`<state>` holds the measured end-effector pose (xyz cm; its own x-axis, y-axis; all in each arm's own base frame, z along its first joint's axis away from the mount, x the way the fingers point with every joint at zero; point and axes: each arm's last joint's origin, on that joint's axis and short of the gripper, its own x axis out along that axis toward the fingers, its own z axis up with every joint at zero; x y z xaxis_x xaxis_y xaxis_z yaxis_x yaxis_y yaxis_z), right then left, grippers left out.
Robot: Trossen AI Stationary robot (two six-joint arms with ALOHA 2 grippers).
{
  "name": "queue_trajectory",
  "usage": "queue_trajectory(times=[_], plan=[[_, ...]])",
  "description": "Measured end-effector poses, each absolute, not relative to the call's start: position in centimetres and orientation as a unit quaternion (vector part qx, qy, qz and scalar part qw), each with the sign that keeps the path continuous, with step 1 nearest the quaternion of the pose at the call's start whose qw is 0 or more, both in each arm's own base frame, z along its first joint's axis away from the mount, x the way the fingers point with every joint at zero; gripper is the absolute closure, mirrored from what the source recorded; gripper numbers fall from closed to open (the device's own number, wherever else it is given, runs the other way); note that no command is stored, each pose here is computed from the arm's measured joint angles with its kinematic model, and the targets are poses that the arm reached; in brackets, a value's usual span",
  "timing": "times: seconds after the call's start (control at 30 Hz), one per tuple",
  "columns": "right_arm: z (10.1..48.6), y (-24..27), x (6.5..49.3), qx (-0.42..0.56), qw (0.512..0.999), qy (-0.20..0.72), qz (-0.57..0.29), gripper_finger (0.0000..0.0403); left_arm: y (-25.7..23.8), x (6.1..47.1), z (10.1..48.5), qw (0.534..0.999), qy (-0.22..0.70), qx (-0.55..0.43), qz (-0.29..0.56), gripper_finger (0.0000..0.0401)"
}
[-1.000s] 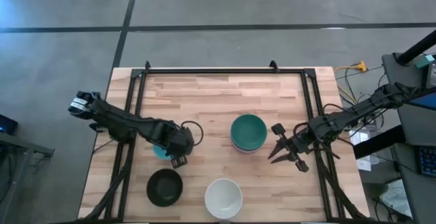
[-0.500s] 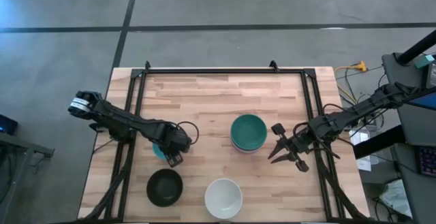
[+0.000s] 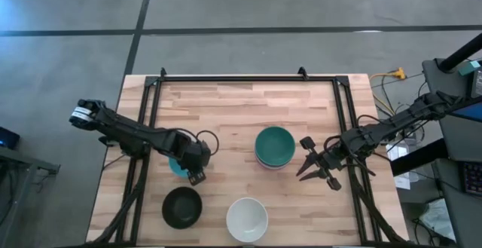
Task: Nest bowls inside each other
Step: Stack the blue bowl on the green bowl
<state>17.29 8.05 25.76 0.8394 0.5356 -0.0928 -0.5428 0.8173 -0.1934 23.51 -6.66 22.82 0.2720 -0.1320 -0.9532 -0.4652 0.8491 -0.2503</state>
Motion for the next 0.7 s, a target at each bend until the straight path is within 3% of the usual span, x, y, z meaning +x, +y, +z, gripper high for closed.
queue_trajectory(times=[0.43,0.53,0.7], plan=[[25.6,8.0,17.3,-0.107,0.953,0.022,0.283,0.0335,-7.0,24.1,19.2,0.723,0.641,-0.235,0.107,0.0241],[25.6,8.0,17.3,-0.107,0.953,0.023,0.283,0.0335,-7.0,24.1,19.2,0.722,0.645,-0.232,0.094,0.0278],[25.6,8.0,17.3,-0.107,0.953,0.022,0.283,0.0335,-7.1,24.1,19.4,0.723,0.651,-0.22,0.07,0.0374]])
